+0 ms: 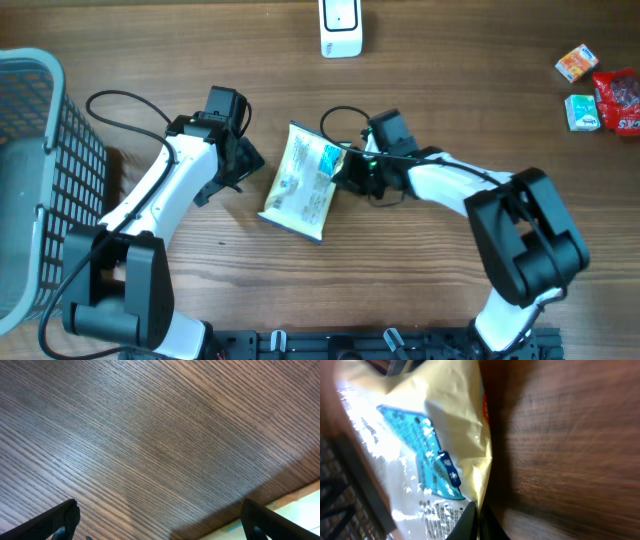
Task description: Scan the item barcode
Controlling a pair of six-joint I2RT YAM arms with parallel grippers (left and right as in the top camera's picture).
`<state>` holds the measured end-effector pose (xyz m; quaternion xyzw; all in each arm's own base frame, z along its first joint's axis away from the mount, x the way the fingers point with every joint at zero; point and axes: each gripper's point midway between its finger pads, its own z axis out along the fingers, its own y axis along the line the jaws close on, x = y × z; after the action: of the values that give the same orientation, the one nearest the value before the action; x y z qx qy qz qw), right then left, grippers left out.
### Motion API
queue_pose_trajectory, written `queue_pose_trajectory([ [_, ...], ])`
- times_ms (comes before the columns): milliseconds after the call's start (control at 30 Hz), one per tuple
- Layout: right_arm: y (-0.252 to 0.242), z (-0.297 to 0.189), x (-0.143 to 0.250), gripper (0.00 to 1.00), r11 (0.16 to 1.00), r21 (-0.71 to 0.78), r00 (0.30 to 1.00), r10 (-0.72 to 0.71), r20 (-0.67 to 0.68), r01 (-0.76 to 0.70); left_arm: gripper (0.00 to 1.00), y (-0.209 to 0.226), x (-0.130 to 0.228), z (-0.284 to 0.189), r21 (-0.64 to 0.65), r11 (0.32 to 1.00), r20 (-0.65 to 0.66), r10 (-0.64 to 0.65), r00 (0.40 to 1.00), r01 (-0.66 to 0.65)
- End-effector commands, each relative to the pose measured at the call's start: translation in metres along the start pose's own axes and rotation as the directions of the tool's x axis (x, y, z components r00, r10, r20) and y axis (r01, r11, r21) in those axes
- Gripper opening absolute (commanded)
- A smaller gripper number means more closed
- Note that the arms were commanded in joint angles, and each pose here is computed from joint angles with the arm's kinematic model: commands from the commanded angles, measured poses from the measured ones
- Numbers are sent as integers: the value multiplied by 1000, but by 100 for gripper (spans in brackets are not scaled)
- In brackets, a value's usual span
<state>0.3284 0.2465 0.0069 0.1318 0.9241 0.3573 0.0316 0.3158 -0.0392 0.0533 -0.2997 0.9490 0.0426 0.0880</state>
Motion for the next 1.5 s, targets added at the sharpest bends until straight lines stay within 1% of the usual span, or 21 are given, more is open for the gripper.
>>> queue_pose_trajectory([
  [0, 30, -33, -2, 4, 971, -134, 979, -202, -3, 200, 100, 5, 3, 6, -18, 1000, -15, 4, 1000, -4],
  [67, 17, -33, 1, 4, 974, -90, 977, -210, -23, 207, 100, -10, 12, 5, 66, 997, -71, 55, 996, -50],
  [100, 9, -32, 4, 9, 975, -58, 975, -219, -35, 217, 100, -39, 30, 3, 249, 957, -136, 184, 973, -146],
  [167, 1, -32, 8, 75, 977, -29, 975, -214, -54, 213, 100, -60, 44, 4, 391, 906, -167, 243, 956, -162],
  [200, -1, -33, 11, 95, 979, -21, 977, -203, -66, 202, 100, -63, 48, 7, 415, 896, -172, 247, 954, -158],
  [233, -4, -33, 14, 99, 981, -10, 978, -191, -79, 191, 100, -66, 55, 12, 452, 879, -177, 256, 950, -152],
  [400, -22, -34, 19, 100, 987, 74, 986, -136, -96, 144, 100, -69, 83, 46, 530, 838, -213, 280, 936, -130],
  [567, -25, -35, 26, 100, 990, 80, 987, -103, -127, 113, 78, -96, 111, 62, 670, 741, -340, 352, 872, -39],
  [700, -24, -35, 26, 100, 990, 79, 987, -102, -125, 112, 67, -89, 129, 77, 645, 764, -425, 354, 833, 4],
  [833, -26, -34, 26, 100, 991, 83, 987, -97, -127, 108, 28, -94, 141, 74, 651, 759, -429, 387, 816, -18],
  [933, -35, -23, 26, 100, 992, 95, 988, -68, -142, 82, 7, -99, 149, 72, 636, 772, -457, 372, 808, 5],
  [967, -40, -17, 26, 100, 993, 102, 987, -48, -151, 64, 8, -102, 152, 70, 643, 766, -456, 378, 806, 5],
  [1033, -43, 0, 35, 100, 998, 46, 975, -25, -221, 36, 41, -111, 160, 67, 654, 756, -450, 395, 801, -6],
  [1067, -41, 5, 39, 99, 1000, 8, 968, -22, -250, 25, 48, -115, 165, 65, 659, 752, -444, 407, 798, -16],
  [1100, -40, 9, 41, 100, 1000, -20, 963, -22, -269, 17, 77, -119, 169, 64, 662, 749, -444, 411, 796, -17],
  [1133, -40, 10, 42, 100, 1000, -25, 961, -20, -276, 14, 80, -123, 173, 62, 665, 746, -442, 415, 795, -20],
  [1200, -40, 10, 42, 99, 1000, -23, 961, -19, -277, 14, 72, -128, 178, 60, 676, 736, -430, 432, 793, -34],
  [1233, -40, 10, 42, 94, 1000, -23, 961, -19, -277, 13, 57, -130, 180, 60, 683, 729, -419, 443, 793, -46],
  [1333, -41, 10, 43, 63, 1000, -20, 960, -17, -280, 12, 27, -130, 178, 63, 657, 753, -432, 407, 805, -28],
  [1400, -41, 9, 43, 51, 1000, -19, 960, -15, -281, 10, 18, -131, 177, 63, 657, 754, -429, 402, 809, -25],
  [1467, -42, 8, 41, 50, 1000, -19, 961, -10, -276, 5, 16, -130, 174, 64, 657, 754, -429, 394, 813, -19],
])
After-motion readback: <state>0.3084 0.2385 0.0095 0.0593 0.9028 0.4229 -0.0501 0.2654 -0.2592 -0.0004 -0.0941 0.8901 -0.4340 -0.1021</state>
